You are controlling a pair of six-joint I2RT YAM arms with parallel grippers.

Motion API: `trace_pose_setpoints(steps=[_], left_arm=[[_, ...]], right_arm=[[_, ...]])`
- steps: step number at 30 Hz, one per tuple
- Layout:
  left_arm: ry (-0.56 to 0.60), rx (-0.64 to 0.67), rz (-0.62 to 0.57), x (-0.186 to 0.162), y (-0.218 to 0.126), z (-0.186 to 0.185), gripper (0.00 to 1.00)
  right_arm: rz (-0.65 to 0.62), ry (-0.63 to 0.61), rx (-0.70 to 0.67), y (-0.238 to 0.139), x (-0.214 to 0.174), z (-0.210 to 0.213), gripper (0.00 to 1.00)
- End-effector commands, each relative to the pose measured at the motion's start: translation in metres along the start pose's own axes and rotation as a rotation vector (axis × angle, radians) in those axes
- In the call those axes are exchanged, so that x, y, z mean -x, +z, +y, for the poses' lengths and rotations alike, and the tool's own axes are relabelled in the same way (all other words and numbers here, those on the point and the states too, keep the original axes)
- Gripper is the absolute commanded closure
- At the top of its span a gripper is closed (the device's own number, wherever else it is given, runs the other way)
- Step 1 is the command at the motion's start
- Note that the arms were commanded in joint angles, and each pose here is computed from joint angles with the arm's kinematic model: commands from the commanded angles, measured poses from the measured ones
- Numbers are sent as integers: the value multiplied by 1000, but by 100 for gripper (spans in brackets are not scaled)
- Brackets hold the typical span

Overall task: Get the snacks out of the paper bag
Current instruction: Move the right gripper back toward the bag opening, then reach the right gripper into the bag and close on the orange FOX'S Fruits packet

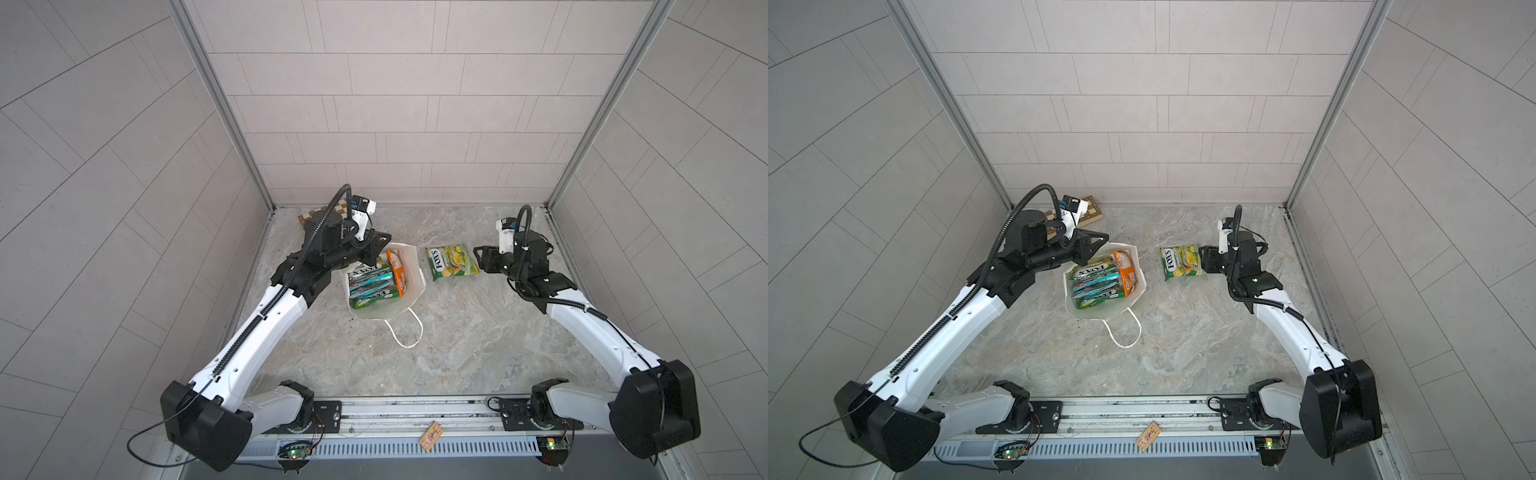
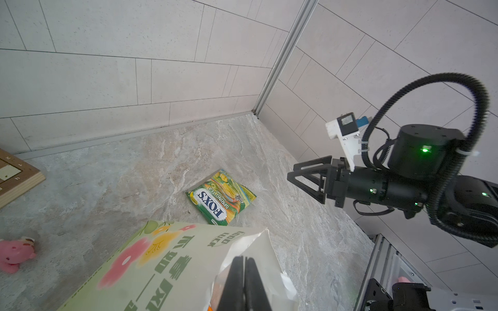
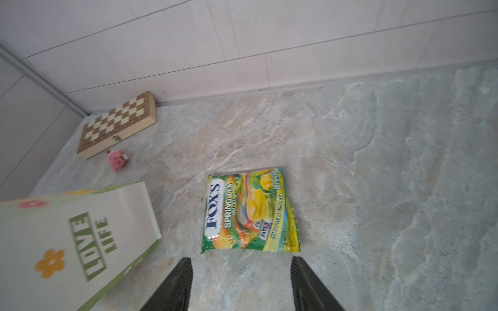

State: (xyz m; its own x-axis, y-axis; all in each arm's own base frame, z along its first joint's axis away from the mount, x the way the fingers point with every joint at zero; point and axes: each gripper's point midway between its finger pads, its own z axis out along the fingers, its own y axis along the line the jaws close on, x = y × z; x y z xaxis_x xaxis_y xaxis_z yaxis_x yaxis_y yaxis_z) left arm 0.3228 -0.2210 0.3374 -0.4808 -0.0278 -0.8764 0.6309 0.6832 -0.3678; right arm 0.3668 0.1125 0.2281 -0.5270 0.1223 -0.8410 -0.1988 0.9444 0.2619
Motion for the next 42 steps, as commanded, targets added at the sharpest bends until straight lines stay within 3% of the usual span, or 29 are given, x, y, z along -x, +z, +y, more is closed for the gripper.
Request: trace_pose_setpoints(steps=[1,15,21,31,42], left_arm=[[21,-41,-27,7,-3,-11,100],[26,-48,-36,10,-6,-15,100],[26,-45,-36,9,-6,-14,100],[29,-49,-43,11,-8,-16,100],[34,-50,-49,12,-10,-17,100]], right_arm=[[17,-106,51,-21,-3,32,40],[65,-379,431,-59,-17,193,41],[106,-462,464,-49,-34,232,43],[183,-622,295,-8,-69,249,48],[237,-707,71,27,-88,226,57]])
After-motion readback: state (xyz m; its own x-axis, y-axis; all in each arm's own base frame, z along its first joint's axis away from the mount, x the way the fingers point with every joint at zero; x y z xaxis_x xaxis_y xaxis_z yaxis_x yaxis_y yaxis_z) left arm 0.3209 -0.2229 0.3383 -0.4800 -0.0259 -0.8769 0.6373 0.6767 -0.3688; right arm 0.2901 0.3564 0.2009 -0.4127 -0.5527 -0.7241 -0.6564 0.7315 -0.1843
